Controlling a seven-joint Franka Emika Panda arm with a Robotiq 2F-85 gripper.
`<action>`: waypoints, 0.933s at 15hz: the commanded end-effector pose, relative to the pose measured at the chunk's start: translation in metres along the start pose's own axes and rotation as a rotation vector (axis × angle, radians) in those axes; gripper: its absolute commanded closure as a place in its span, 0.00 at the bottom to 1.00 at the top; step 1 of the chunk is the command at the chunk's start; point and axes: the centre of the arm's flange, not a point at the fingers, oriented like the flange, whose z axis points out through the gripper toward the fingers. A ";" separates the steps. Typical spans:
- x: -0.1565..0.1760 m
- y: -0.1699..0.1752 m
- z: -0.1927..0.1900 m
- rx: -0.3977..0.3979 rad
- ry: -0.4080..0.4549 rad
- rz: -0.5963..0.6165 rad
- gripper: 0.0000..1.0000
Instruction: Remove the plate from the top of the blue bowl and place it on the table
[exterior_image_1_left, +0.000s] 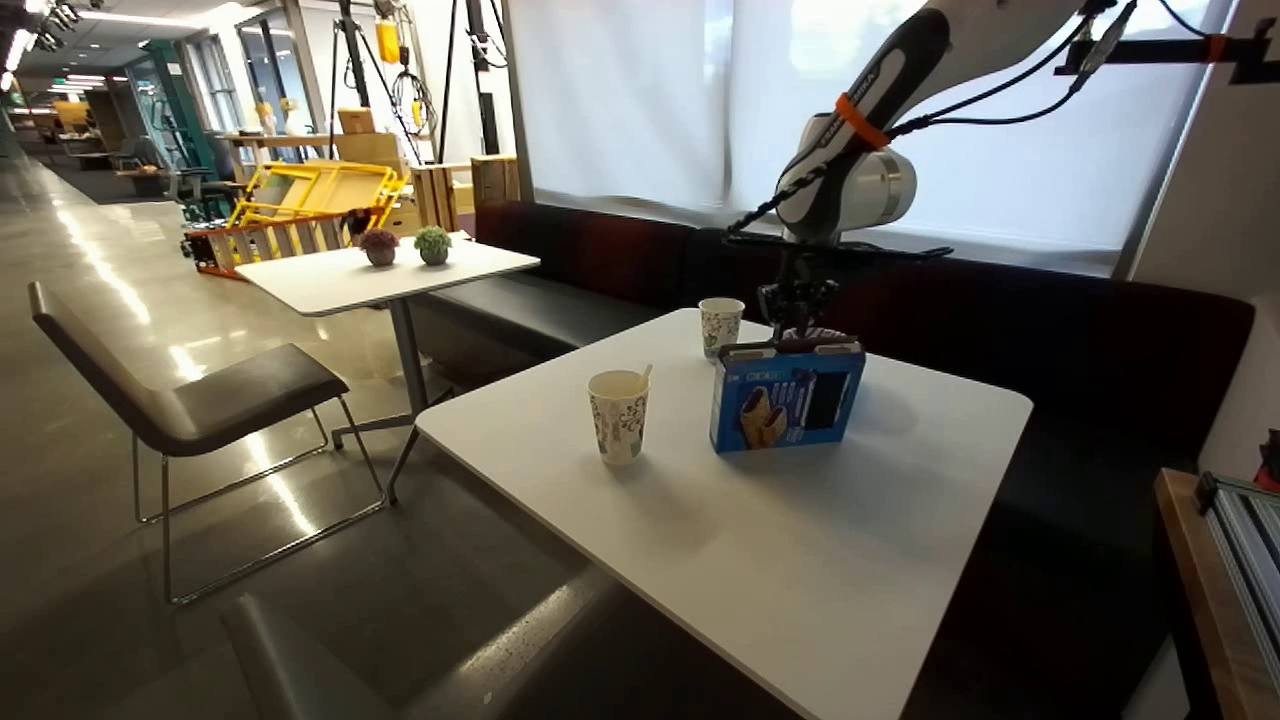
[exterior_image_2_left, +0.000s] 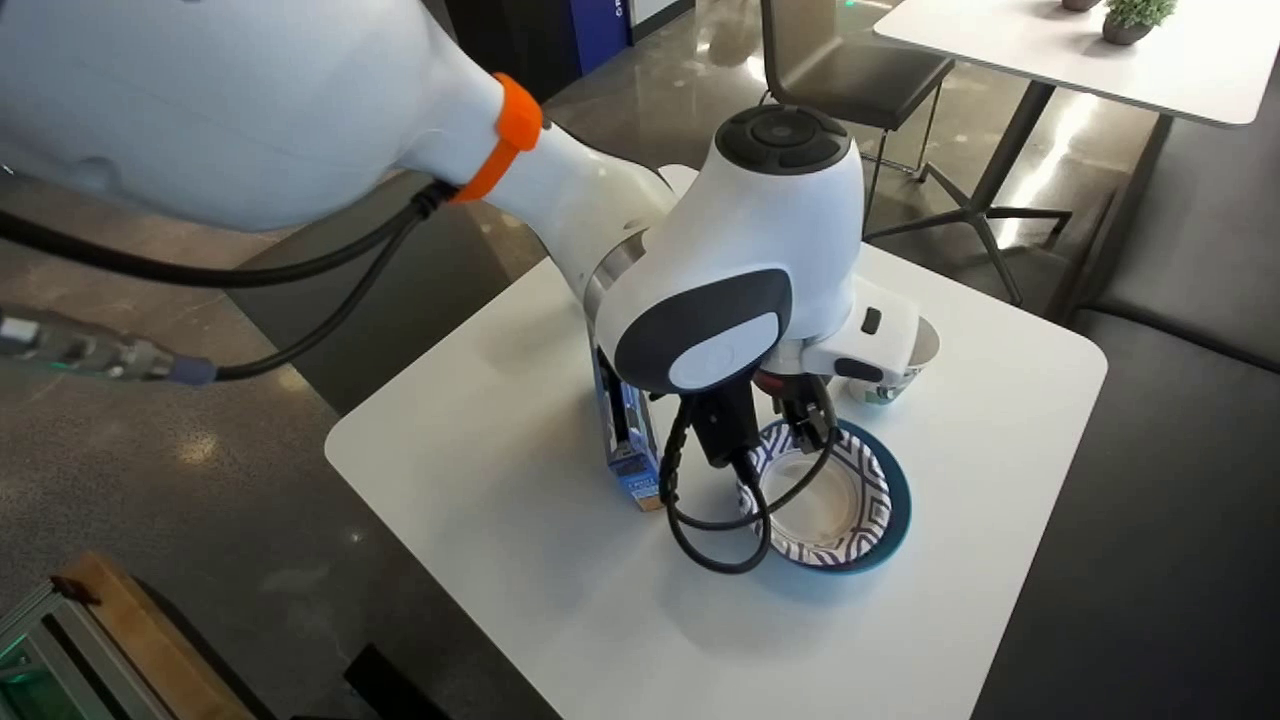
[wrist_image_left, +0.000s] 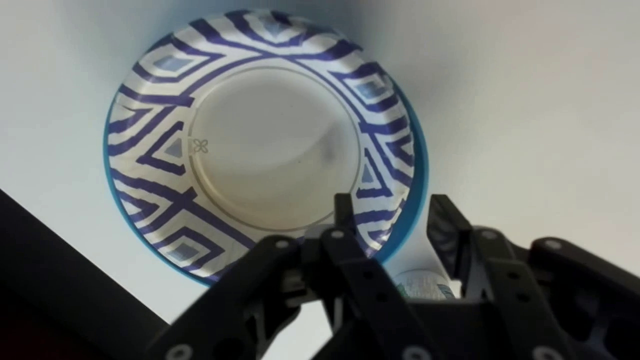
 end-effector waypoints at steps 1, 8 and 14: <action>-0.002 -0.004 0.011 -0.006 -0.023 -0.008 0.55; -0.004 -0.009 0.018 0.001 -0.025 -0.021 0.62; -0.005 -0.005 0.024 -0.004 -0.032 -0.020 0.67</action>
